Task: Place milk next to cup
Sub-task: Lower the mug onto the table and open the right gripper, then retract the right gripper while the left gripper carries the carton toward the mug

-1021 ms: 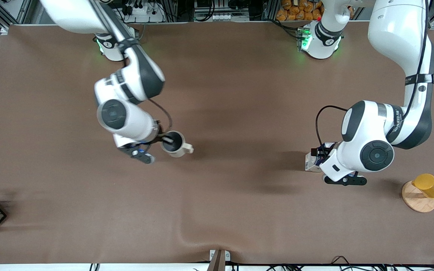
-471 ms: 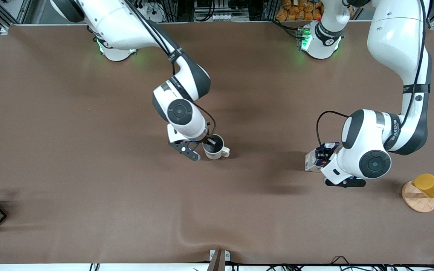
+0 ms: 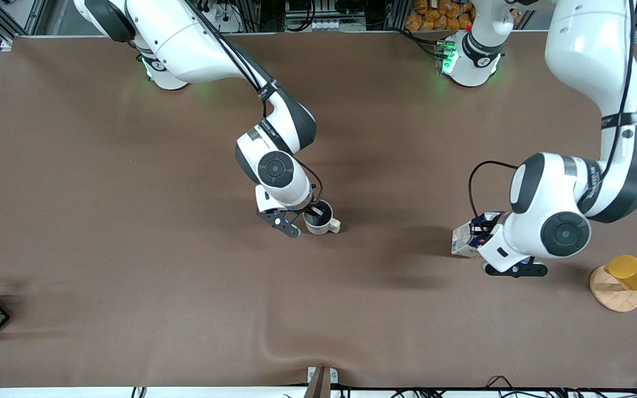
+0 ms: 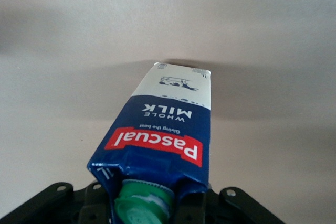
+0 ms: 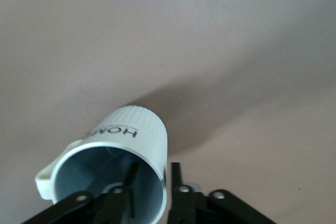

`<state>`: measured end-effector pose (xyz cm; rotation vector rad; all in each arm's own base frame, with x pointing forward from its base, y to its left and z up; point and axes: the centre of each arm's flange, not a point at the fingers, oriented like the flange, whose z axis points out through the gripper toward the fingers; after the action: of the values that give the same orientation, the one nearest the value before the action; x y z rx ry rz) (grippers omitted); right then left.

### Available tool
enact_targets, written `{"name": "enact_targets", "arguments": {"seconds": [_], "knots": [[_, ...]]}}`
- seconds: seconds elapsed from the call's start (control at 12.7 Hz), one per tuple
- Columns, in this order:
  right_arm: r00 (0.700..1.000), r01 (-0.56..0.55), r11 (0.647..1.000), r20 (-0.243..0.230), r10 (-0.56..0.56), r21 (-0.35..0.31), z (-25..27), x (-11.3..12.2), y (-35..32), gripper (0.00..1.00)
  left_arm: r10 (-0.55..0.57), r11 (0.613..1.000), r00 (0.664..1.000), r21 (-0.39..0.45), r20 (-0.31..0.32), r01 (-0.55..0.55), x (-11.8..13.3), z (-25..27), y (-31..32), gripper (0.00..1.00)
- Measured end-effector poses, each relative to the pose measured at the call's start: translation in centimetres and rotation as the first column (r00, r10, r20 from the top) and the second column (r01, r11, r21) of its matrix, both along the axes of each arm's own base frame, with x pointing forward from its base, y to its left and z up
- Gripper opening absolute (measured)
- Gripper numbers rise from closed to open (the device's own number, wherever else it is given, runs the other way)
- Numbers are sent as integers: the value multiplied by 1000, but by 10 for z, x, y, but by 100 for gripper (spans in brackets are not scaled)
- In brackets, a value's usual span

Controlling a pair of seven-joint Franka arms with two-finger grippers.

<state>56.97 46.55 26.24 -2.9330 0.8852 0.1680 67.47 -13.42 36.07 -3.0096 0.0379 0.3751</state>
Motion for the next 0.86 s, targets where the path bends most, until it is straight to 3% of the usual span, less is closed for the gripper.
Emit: {"name": "enact_targets", "arguments": {"seconds": [0.16,0.39,0.47,0.71,0.86], "knots": [[999,8,999,-37,-9,-42,22,14,-15,59,10,1000,1000,-5,27,-10,-6,23,-15,30],[992,-58,996,-117,50,-69,86,58,-88,95,-11,1000,1000,-5,-2,11,-28,39,-63,30],[988,-100,994,-122,93,-53,111,75,-128,100,-4,1000,1000,-5,-17,4,-37,41,-82,30],[966,-214,977,-148,211,-6,163,104,-253,100,29,1000,999,6,-40,-29,-65,43,-142,30],[944,-286,957,-158,289,39,170,117,-336,100,38,999,998,16,-39,-38,-85,44,-182,30]]}}
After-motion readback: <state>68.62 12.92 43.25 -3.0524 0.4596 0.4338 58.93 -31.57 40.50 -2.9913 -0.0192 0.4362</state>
